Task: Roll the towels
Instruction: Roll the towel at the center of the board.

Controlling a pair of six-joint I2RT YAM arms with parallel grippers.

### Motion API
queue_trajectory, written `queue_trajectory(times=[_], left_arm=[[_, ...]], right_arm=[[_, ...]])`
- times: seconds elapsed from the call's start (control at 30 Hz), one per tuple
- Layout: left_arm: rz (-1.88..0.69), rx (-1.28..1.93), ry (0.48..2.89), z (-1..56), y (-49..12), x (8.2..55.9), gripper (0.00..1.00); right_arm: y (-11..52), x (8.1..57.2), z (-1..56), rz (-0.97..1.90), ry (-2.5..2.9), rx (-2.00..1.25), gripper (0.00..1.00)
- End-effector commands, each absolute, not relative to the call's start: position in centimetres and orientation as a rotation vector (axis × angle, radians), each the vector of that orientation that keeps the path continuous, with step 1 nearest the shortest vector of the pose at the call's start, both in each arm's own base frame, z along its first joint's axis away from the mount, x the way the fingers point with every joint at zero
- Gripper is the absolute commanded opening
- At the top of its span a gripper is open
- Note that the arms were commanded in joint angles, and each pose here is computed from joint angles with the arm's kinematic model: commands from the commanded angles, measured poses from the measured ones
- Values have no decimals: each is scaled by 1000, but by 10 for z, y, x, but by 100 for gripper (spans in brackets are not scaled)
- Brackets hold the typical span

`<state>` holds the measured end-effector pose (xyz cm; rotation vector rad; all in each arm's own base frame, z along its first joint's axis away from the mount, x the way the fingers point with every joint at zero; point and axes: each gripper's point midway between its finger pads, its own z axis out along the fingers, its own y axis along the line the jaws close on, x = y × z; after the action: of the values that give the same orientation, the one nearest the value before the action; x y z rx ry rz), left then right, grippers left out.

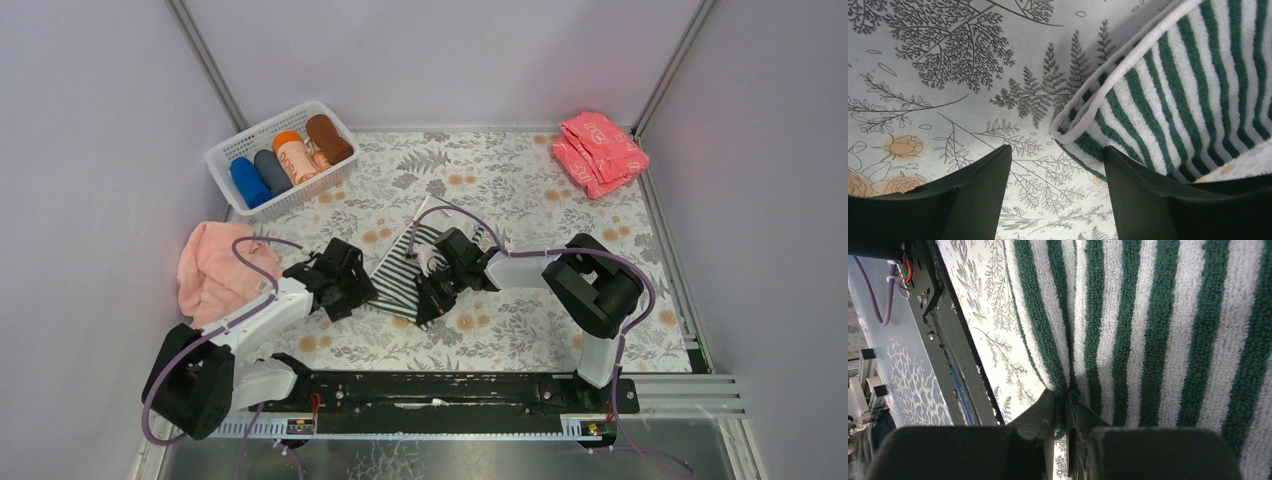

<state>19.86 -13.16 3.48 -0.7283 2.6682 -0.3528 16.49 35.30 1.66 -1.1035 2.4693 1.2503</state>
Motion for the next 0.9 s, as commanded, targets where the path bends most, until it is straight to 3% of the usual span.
queue_trajectory(times=[0.0, 0.27, 0.73, 0.87], left_arm=[[-307, -750, 2563, 41, -128, 227, 63], [-285, -744, 2572, 39, -136, 246, 59], [-332, -819, 2600, 20, -140, 233, 59], [-319, -834, 2604, 14, -139, 233, 53]], right_arm=[[350, 161, 9, 1249, 2515, -1097, 1], [350, 161, 10, 1250, 2514, -1089, 1], [356, 163, 15, 1284, 2498, -1062, 1], [357, 163, 15, 1289, 2499, -1051, 0]])
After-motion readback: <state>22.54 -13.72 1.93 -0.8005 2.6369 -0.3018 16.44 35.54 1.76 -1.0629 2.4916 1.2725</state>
